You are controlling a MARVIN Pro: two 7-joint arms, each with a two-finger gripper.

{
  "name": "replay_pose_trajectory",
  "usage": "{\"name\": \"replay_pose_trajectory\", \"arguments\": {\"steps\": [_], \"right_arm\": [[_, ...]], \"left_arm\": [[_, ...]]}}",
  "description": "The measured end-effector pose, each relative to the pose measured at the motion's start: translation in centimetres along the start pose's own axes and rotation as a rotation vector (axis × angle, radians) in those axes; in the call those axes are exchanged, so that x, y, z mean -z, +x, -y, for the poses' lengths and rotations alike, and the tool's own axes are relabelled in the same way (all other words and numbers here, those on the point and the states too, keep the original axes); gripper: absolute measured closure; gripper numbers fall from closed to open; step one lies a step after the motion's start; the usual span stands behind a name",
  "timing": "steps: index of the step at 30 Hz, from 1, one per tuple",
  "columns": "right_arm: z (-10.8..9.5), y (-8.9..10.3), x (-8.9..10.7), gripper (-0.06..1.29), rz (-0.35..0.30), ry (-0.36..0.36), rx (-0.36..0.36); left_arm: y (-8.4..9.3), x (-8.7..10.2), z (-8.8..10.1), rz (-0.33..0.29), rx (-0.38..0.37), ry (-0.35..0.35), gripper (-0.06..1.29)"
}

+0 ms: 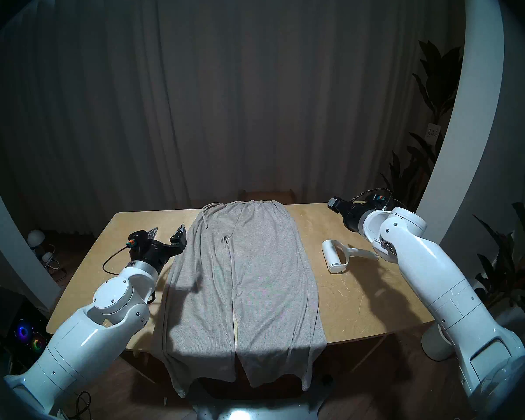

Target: Remove lint and debris from pants with a lint roller

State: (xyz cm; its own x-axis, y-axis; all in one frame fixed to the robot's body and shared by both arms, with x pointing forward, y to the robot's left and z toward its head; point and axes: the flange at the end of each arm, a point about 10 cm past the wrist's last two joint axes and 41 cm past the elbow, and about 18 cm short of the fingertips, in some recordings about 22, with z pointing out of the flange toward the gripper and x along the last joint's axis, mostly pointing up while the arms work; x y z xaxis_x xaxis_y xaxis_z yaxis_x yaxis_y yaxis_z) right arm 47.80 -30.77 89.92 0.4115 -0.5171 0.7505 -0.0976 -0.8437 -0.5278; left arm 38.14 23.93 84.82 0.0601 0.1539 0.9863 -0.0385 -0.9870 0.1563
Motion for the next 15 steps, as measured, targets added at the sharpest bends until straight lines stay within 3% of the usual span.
{"name": "replay_pose_trajectory", "arguments": {"steps": [15], "right_arm": [[0.1,0.0,-4.2,0.03,-0.037,0.073,0.141]], "left_arm": [[1.4,-0.2,-0.1,-0.047,-0.017,0.008,0.03]]}}
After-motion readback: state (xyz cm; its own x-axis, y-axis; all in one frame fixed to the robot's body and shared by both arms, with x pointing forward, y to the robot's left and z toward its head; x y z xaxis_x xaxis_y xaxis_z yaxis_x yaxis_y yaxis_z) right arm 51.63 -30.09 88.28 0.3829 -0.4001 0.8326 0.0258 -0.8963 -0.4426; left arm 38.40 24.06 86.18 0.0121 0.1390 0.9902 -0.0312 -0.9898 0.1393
